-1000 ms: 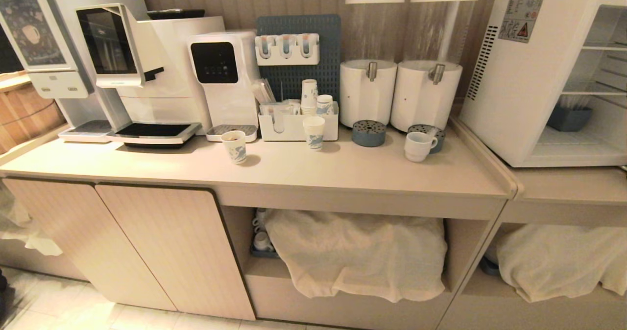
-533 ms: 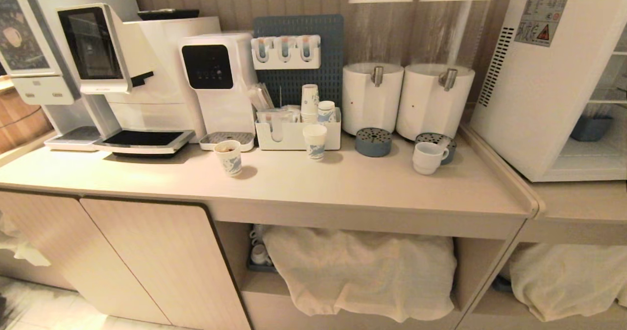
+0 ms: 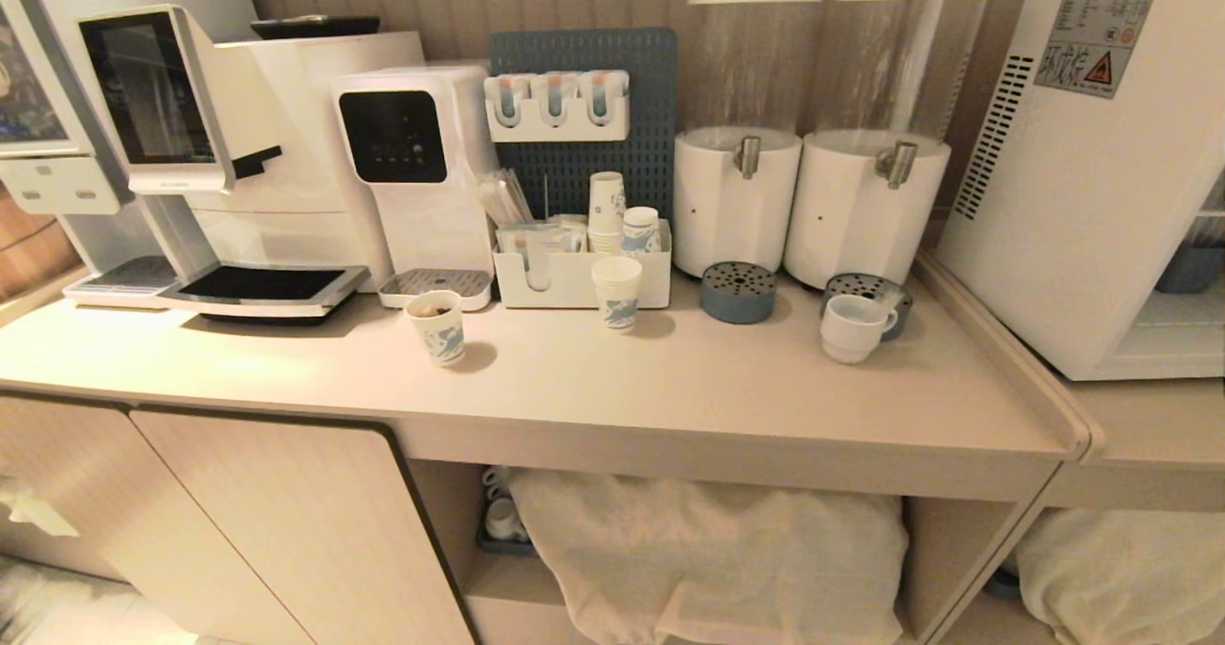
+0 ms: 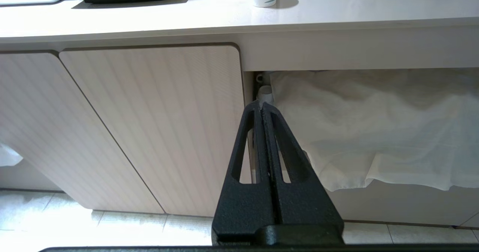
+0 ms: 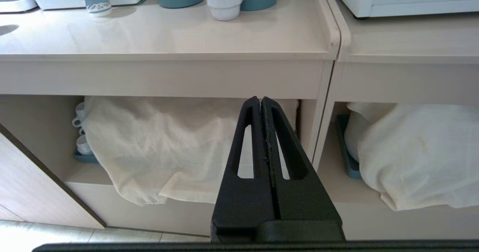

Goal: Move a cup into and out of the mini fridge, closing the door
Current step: Put the ceramic cup in the freezer

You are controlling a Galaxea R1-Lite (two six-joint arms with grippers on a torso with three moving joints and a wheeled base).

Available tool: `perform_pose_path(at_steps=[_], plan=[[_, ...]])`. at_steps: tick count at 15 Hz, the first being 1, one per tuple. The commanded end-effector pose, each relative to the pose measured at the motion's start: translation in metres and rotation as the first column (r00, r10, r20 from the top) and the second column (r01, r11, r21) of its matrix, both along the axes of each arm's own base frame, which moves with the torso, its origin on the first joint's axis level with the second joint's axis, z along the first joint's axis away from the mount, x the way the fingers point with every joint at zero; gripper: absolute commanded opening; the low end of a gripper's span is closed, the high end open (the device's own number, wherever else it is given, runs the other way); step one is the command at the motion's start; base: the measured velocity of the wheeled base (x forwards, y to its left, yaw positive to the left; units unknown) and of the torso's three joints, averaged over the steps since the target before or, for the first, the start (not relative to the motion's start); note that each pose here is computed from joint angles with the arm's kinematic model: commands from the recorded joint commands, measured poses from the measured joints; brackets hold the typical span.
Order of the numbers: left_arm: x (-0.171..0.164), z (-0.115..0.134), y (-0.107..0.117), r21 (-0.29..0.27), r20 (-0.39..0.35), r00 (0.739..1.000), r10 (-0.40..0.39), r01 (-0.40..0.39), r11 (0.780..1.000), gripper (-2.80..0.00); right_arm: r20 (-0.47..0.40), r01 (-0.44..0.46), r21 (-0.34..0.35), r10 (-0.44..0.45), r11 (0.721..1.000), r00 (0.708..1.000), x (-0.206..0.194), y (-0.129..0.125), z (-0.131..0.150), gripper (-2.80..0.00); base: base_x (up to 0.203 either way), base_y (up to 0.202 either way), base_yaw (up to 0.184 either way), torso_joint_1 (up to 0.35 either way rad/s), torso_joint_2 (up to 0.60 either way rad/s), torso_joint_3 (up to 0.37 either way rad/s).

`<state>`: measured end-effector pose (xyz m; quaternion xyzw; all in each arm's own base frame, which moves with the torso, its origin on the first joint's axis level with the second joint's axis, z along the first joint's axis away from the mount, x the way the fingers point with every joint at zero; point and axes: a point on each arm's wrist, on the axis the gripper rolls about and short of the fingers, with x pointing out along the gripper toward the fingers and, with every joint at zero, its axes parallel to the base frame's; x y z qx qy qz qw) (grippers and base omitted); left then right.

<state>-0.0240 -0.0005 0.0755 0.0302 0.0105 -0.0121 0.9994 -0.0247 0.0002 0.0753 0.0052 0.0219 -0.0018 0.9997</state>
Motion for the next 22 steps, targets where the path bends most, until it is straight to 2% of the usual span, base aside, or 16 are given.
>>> perform_pose_path(at_steps=[1, 3, 5, 7, 10, 13, 15, 16, 17, 19, 20, 21, 22], plan=[[0.0, 0.0, 0.0, -0.004, -0.001, 1.0, -0.001, 0.001, 1.0, -2.8, 0.001, 0.0, 0.0, 0.0, 1.0, 1.0, 0.0, 0.0, 0.0, -2.8, 0.0, 0.0, 0.0, 0.0, 0.0, 0.0], [0.0, 0.0, 0.0, -0.01, -0.002, 1.0, 0.001, -0.001, 1.0, -2.8, 0.007, 0.001, 0.002, -0.001, 1.0, 1.0, 0.0, 0.0, 0.001, -2.8, 0.0, 0.0, 0.0, 0.0, 0.0, 0.0], [0.0, 0.0, 0.0, -0.011, -0.003, 1.0, 0.001, -0.001, 1.0, -2.8, 0.09, 0.011, 0.019, -0.013, 1.0, 0.996, -0.007, 0.0, 0.023, -2.8, 0.0, 0.0, 0.0, 0.0, 0.0, 0.0], [0.0, 0.0, 0.0, -0.008, -0.002, 1.0, 0.001, -0.001, 1.0, -2.8, 0.183, 0.001, 0.027, -0.006, 1.0, 0.983, -0.028, 0.0, 0.062, -2.8, 0.0, 0.0, 0.0, 0.0, 0.0, 0.0], [0.0, 0.0, 0.0, -0.005, 0.0, 1.0, -0.001, 0.001, 1.0, -2.8, 0.275, -0.032, 0.023, 0.024, 0.999, 0.961, -0.06, 0.001, 0.124, -2.8, 0.0, 0.0, 0.0, 0.0, 0.0, 0.0], [0.0, 0.0, 0.0, -0.002, -0.001, 1.0, -0.001, 0.001, 1.0, -2.8, 0.271, -0.051, 0.024, 0.042, 0.998, 0.962, -0.066, 0.0, 0.199, -2.8, 0.0, 0.0, 0.0, 0.0, 0.0, 0.0], [0.0, 0.0, 0.0, -0.001, -0.001, 1.0, -0.002, 0.002, 1.0, -2.8, 0.223, -0.105, 0.032, 0.095, 0.994, 0.97, -0.062, -0.004, 0.246, -2.8, 0.0, 0.0, 0.0, 0.0, 0.0, 0.0], [0.0, 0.0, 0.0, -0.001, -0.001, 1.0, -0.002, 0.002, 1.0, -2.8, 0.183, -0.164, 0.05, 0.152, 0.985, 0.971, -0.059, -0.009, 0.265, -2.8, 0.0, 0.0, 0.0, 0.0, 0.0, 0.0], [0.0, 0.0, 0.0, -0.001, -0.001, 1.0, -0.002, 0.002, 1.0, -2.8, 0.124, -0.257, 0.08, 0.246, 0.963, 0.961, -0.051, -0.016, 0.279, -2.8, 0.0, 0.0, 0.0, 0.0, 0.0, 0.0], [0.0, 0.0, 0.0, -0.001, -0.001, 1.0, -0.002, 0.002, 1.0, -2.8, 0.012, -0.405, 0.16, 0.408, 0.9, 0.913, -0.032, -0.028, 0.288, -2.8, 0.0, 0.0, 0.0, 0.0, 0.0, 0.0], [0.0, 0.0, 0.0, -0.001, -0.001, 1.0, -0.002, 0.002, 1.0, -2.8, -0.047, -0.425, 0.218, 0.444, 0.879, 0.895, -0.017, -0.027, 0.292, -2.8, 0.0, 0.0, 0.0, 0.0, 0.0, 0.0], [0.0, 0.0, 0.0, 0.002, -0.001, 1.0, -0.002, 0.002, 1.0, -2.8, -0.115, -0.409, 0.273, 0.451, 0.871, 0.885, 0.0, -0.019, 0.295, -2.8, 0.0, 0.0, 0.0, 0.0, 0.0, 0.0], [0.0, 0.0, 0.0, 0.005, -0.001, 1.0, -0.001, 0.001, 1.0, -2.8, -0.17, -0.37, 0.31, 0.434, 0.876, 0.885, 0.016, -0.01, 0.297, -2.8, 0.0, 0.0, 0.0, 0.0, 0.0, 0.0]])
